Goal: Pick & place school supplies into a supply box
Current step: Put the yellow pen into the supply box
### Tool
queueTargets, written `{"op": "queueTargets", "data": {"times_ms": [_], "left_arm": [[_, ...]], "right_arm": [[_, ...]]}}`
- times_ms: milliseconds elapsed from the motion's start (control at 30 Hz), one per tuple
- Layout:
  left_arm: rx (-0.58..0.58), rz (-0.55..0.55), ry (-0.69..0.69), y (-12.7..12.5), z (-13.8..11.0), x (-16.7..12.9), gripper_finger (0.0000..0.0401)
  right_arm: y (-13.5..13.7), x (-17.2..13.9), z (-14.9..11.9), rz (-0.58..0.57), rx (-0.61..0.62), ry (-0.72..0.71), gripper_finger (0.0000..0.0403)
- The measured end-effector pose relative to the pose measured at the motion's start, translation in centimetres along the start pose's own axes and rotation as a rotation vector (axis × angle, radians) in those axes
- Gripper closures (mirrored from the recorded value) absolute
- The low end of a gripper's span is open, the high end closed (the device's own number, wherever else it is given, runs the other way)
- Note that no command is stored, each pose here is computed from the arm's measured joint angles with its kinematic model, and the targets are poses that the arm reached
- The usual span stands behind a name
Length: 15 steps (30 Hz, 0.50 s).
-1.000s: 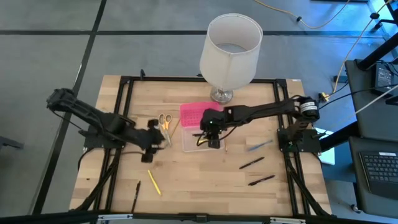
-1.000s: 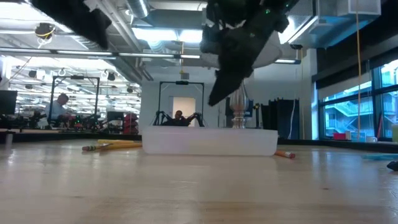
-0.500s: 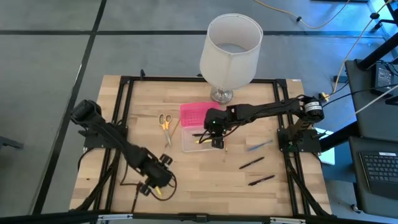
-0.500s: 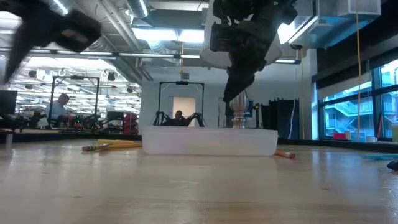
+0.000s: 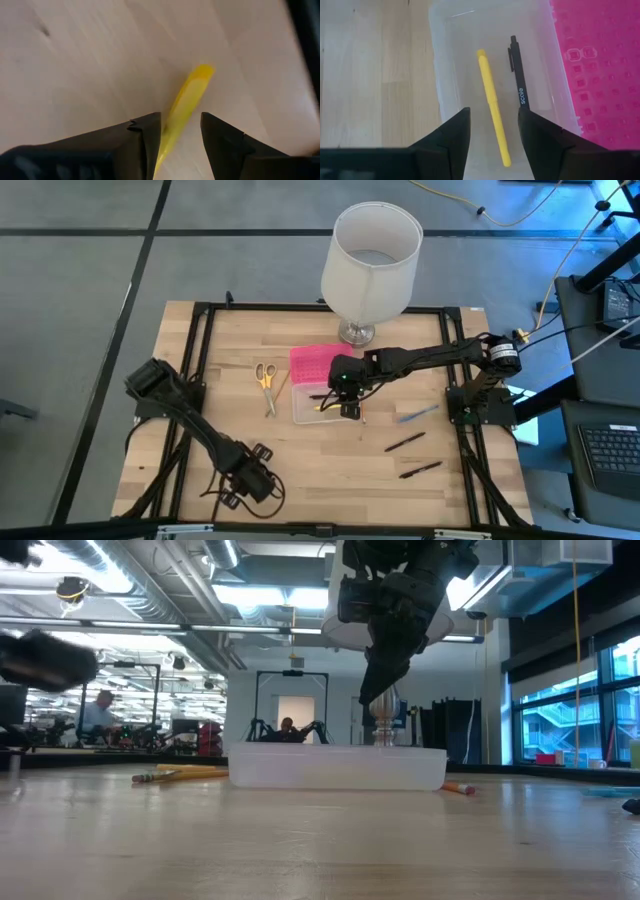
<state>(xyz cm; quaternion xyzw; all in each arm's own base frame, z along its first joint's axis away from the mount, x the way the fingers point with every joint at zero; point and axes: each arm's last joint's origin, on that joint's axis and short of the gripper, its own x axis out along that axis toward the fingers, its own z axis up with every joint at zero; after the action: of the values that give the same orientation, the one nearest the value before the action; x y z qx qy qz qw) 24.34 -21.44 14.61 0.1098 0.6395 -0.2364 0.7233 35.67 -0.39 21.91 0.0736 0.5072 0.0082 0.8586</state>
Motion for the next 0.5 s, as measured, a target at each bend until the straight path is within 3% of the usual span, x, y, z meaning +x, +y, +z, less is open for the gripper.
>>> {"op": "queueTargets", "data": {"times_ms": [200,367,500], "left_arm": [[-0.001,0.025,0.029,0.1,0.1,1.0,0.0281],[0.019,0.071,0.013,0.3,0.0,0.8,0.0325],[0.016,0.075,0.012,0.3,0.0,0.8,0.0365]], "right_arm": [[0.5,0.0,-0.3,0.012,0.012,0.028,0.0234],[1.4,-0.1,-1.4,0.107,0.021,0.147,0.0234],[2.2,-0.7,-2.3,0.115,0.028,0.219,0.0234]]}}
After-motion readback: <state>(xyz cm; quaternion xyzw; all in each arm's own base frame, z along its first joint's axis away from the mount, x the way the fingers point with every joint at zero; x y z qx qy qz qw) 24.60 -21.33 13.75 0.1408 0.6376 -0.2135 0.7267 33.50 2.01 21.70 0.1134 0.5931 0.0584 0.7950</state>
